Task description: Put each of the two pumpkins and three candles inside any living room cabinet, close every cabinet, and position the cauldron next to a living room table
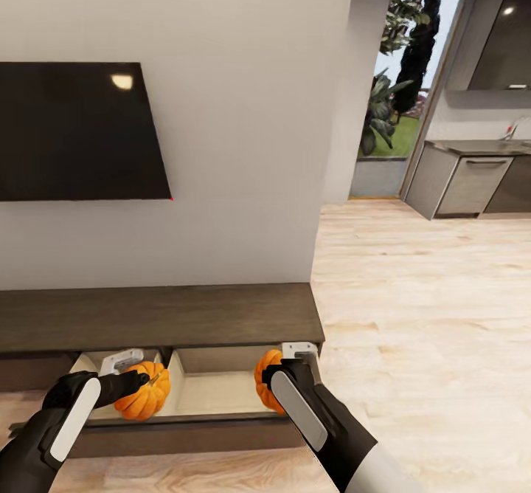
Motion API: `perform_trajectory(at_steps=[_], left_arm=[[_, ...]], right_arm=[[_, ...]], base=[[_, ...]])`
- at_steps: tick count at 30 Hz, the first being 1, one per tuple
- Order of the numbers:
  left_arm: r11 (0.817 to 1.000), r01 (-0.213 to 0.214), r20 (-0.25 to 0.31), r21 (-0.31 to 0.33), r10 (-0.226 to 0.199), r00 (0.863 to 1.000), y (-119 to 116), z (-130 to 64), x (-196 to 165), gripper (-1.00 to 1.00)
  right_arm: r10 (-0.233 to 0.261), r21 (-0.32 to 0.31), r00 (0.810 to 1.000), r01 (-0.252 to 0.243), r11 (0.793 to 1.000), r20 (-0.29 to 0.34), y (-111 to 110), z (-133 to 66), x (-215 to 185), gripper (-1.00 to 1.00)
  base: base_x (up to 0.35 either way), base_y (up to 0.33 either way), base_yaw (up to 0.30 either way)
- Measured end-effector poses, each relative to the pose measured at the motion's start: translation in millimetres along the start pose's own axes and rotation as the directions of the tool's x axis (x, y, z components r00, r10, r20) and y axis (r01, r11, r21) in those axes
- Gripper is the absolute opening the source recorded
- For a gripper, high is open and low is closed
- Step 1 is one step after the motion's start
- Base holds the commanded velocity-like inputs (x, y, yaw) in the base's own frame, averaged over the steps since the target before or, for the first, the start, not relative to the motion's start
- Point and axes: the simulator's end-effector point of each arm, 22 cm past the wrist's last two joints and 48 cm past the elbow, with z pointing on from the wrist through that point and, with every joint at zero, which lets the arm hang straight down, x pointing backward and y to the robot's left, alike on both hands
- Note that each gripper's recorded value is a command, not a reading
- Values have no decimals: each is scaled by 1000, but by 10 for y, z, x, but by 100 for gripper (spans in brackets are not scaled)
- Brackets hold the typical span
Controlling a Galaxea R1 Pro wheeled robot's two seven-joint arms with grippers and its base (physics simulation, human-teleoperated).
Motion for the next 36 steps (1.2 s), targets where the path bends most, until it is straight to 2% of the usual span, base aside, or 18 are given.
perform_trajectory(at_steps=[12, 16, 21, 36], left_arm=[[1000, 3, -1, 3, -3, 1000, -18, 5, 6, -100], [1000, 5, -4, 8, -5, 1000, -65, 15, 27, -100], [1000, 6, -4, 10, -6, 1000, -71, 17, 31, -100], [1000, 6, 0, 8, -6, 1000, -68, 18, 23, -100]], right_arm=[[-7, -5, 1000, 7, 1000, 2, 38, -7, 6, -100], [-92, -29, 995, 93, 995, 26, 289, -70, 84, -100], [-73, -31, 995, 75, 997, 70, 342, -85, 24, -100], [-69, -34, 995, 71, 997, 77, 355, -91, 14, -100]], base=[[225, -108, 0], [22, -5, 2], [2, 0, 177], [140, 0, 38]])
